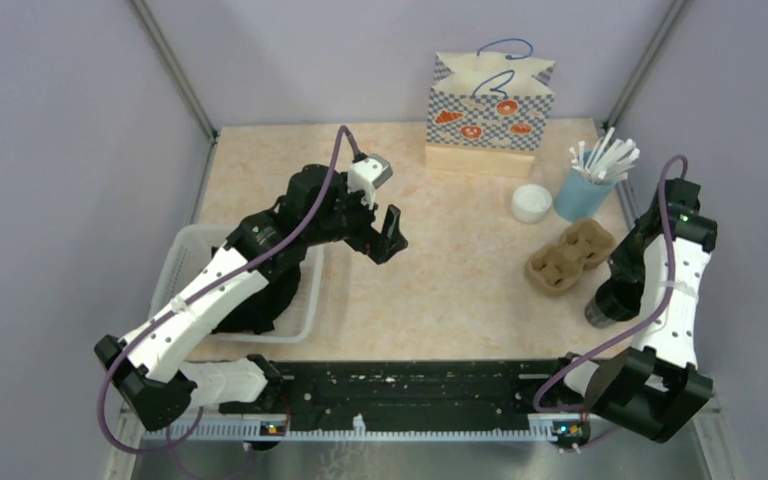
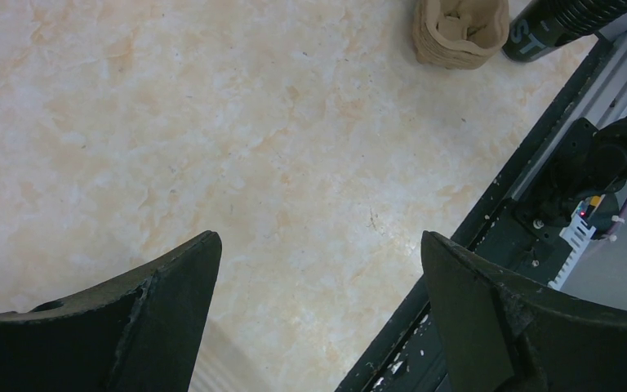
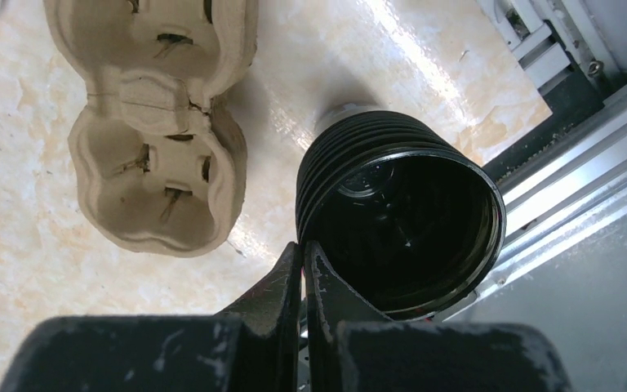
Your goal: Pack the takeout coffee
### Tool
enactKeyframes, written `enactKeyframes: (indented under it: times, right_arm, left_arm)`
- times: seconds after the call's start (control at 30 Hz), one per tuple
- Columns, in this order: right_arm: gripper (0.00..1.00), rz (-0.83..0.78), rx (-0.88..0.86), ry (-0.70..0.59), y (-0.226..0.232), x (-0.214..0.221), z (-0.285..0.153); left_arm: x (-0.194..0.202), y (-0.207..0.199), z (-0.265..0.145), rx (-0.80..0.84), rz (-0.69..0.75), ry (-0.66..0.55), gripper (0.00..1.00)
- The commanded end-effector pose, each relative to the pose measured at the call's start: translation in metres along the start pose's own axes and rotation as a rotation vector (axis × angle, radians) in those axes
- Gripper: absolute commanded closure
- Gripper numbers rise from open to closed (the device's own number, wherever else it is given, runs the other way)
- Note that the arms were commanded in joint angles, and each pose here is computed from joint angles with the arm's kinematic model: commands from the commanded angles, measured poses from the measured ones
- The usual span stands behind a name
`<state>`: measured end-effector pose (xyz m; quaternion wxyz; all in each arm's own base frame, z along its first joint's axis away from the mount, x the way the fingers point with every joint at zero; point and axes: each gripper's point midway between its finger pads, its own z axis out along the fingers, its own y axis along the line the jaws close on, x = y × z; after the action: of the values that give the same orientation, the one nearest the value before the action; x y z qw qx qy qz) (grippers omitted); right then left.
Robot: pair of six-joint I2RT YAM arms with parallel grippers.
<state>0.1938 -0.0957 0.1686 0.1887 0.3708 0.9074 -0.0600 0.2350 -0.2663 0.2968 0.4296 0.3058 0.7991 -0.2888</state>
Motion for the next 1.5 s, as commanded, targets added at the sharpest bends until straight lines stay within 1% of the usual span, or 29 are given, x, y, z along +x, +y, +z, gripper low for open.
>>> enactKeyframes:
  times: [0.0, 0.17, 0.3, 0.37, 0.47, 0.7, 1.47]
  right_arm:
    - [1.00, 0.023, -0.002, -0.099, -0.001, -0.016, -0.024]
    - [1.00, 0.025, 0.017, -0.128, -0.004, -0.019, -0.028]
    - [1.00, -0.029, 0.043, -0.119, 0.002, -0.015, -0.027]
    - [1.00, -0.019, 0.049, -0.114, 0.004, -0.013, -0.027]
    - [1.00, 0.018, 0.076, -0.166, -0.001, -0.022, -0.042]
    - [1.00, 0.001, 0.100, -0.182, -0.010, -0.023, -0.062]
    - [1.00, 0.009, 0.048, -0.262, -0.011, -0.031, -0.116]
  left_arm:
    - [-0.018, -0.007, 0.001, 0.022, 0.029, -0.052, 0.02]
    - [-0.018, -0.007, 0.000, 0.021, 0.028, -0.053, 0.02]
    - [-0.018, -0.007, 0.000, 0.024, 0.029, -0.052, 0.02]
    - [-0.018, -0.007, 0.000, 0.022, 0.028, -0.053, 0.02]
    - [-0.018, -0.007, 0.000, 0.021, 0.027, -0.048, 0.02]
    - [-0.019, -0.008, 0.003, 0.028, 0.028, -0.049, 0.02]
    - [-0.019, -0.013, 0.003, 0.031, 0.041, -0.046, 0.02]
